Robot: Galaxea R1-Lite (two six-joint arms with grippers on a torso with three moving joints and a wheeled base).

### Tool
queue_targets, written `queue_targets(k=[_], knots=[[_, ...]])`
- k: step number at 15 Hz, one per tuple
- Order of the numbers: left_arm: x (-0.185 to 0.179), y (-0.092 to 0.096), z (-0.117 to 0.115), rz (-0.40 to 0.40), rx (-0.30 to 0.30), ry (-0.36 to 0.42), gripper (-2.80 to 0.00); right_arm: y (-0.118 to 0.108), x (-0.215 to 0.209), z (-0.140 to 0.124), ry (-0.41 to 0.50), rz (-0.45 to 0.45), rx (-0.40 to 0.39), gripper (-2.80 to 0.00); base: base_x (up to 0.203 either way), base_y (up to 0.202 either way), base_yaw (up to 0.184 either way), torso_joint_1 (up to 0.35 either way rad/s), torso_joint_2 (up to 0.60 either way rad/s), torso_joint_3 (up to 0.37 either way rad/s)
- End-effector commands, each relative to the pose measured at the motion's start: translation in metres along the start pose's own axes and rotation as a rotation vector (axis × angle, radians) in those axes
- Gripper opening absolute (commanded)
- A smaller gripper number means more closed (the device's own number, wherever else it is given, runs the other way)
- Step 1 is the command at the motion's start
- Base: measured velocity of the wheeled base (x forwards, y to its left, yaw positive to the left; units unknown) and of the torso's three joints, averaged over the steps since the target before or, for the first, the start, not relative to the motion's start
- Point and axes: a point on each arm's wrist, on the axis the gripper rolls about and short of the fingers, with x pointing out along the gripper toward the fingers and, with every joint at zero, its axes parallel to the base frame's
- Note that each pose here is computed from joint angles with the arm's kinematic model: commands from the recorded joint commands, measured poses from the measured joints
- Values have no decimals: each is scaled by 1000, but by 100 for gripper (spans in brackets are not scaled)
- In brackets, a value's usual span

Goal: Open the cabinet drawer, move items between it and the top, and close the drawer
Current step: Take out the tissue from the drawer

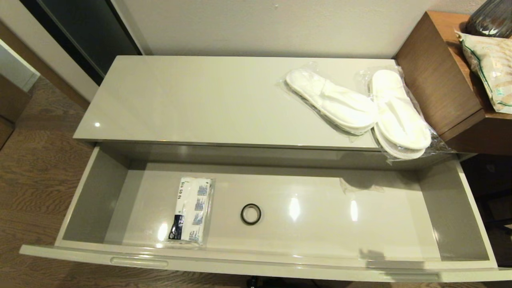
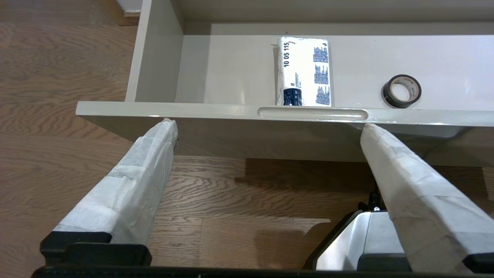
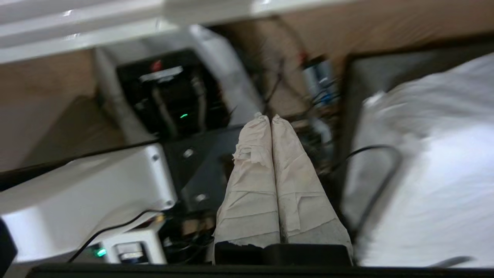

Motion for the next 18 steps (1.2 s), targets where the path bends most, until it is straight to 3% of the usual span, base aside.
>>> queue_targets(k=[1, 4, 6, 8, 10, 12, 14, 16, 18], knots=[[0, 0, 0, 0, 1, 2, 0, -21, 3, -37, -57, 70, 16, -280, 0, 0, 0, 0, 0, 0], [0, 0, 0, 0, 0, 0, 0, -58, 14, -105, -237, 185, 6, -280, 0, 0, 0, 0, 0, 0], [0, 0, 0, 0, 1, 0, 0, -69, 27, -153, -362, 179, -2, -280, 0, 0, 0, 0, 0, 0], [0, 0, 0, 0, 0, 1, 0, -71, 32, -180, -421, 127, -21, -280, 0, 0, 0, 0, 0, 0], [0, 0, 0, 0, 0, 2, 0, -67, 34, -188, -375, -14, -53, -280, 0, 0, 0, 0, 0, 0], [0, 0, 0, 0, 0, 2, 0, -49, 35, -195, -337, -24, -53, -280, 0, 0, 0, 0, 0, 0], [0, 0, 0, 0, 1, 2, 0, -40, 43, -204, -252, 39, -69, -280, 0, 0, 0, 0, 0, 0], [0, 0, 0, 0, 1, 2, 0, -42, 38, -190, -400, 28, -97, -280, 0, 0, 0, 0, 0, 0], [0, 0, 0, 0, 0, 2, 0, -55, 38, -188, -459, 35, -166, -280, 0, 0, 0, 0, 0, 0]])
